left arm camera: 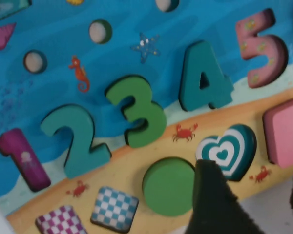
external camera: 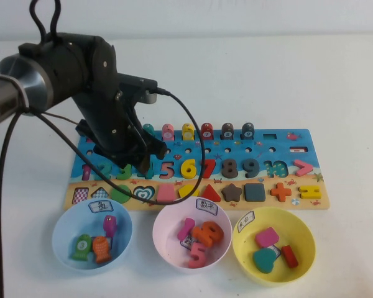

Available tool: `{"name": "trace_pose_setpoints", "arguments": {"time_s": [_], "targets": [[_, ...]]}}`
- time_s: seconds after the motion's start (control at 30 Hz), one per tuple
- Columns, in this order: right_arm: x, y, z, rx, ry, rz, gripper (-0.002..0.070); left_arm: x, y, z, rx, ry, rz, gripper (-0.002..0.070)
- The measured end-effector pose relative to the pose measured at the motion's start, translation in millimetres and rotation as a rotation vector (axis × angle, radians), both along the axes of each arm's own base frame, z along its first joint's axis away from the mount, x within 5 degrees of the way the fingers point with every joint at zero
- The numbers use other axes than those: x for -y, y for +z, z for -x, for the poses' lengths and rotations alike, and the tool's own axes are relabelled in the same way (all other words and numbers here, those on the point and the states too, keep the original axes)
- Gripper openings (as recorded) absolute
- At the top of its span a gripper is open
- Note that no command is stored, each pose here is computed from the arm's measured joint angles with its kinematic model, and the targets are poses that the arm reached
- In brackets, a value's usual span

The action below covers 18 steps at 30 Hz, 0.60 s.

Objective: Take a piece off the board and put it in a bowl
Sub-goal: Pick up the "number 4"

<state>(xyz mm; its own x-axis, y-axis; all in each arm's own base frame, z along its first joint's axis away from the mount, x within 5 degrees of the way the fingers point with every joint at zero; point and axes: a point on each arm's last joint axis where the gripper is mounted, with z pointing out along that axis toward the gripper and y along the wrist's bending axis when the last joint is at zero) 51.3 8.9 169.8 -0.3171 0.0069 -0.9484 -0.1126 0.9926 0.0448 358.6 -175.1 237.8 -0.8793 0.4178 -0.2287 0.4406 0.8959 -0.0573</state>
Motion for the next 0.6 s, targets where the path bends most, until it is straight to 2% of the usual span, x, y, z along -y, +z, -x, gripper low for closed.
{"name": "trace_pose_setpoints", "arguments": {"time_s": [0.17,0.6], "targets": [[0,0,0,0.000,0.000,0.000,-0.0019,5,-8,-6,0.012,0.022,0.036,0.0334],[0,0,0,0.002,0.000,0.000,-0.0019,11,-40,-17,-0.009,0.066,0.045,0.0339]]}}
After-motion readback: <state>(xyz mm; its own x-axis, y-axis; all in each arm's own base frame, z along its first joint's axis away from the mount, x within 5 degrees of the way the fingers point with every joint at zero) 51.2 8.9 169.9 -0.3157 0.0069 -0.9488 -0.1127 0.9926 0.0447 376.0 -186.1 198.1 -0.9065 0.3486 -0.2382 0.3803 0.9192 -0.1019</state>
